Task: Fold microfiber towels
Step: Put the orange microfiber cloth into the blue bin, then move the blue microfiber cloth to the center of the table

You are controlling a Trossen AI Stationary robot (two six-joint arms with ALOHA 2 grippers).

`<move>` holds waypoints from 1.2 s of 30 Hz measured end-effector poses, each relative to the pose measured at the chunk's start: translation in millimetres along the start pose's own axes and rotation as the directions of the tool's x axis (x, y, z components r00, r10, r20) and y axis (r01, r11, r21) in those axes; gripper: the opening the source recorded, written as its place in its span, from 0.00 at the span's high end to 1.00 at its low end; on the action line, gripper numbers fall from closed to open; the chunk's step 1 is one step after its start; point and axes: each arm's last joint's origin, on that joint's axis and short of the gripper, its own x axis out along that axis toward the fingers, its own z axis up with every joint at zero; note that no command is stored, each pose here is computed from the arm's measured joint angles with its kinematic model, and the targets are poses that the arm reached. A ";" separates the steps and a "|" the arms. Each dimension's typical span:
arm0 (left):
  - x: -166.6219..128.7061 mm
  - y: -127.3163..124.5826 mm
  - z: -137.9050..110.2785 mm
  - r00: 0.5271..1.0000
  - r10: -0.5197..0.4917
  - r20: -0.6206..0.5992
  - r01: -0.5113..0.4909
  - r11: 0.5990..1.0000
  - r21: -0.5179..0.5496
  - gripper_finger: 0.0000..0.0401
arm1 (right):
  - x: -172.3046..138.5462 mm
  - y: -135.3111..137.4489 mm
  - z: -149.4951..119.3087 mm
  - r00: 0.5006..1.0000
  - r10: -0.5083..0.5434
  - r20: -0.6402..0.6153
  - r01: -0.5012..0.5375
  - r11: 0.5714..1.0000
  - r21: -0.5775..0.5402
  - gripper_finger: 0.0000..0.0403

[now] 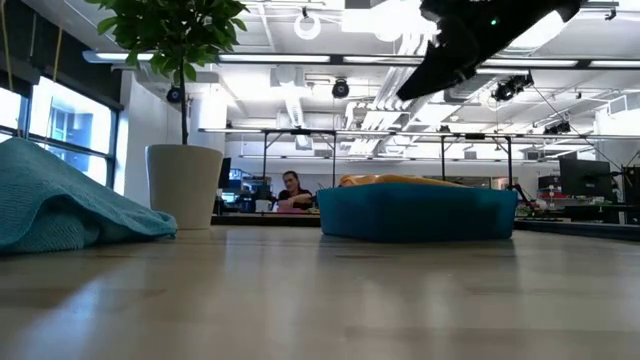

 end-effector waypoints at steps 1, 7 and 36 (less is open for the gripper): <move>-0.6 -0.2 -0.7 1.000 0.018 -0.009 -0.018 1.000 -0.012 0.64 | -4.7 -2.5 1.2 1.000 -0.015 0.009 0.015 1.000 -0.015 0.67; -2.4 -5.6 -10.6 0.993 0.032 -0.114 -0.044 0.994 -0.105 0.64 | -30.7 -19.4 0.0 0.999 -0.035 0.000 0.035 0.999 -0.021 0.67; -21.4 -32.0 -18.1 0.987 0.074 -0.146 -0.106 0.969 -0.225 0.64 | -44.3 -23.3 -136.9 0.941 -0.090 0.327 0.048 0.990 0.134 0.67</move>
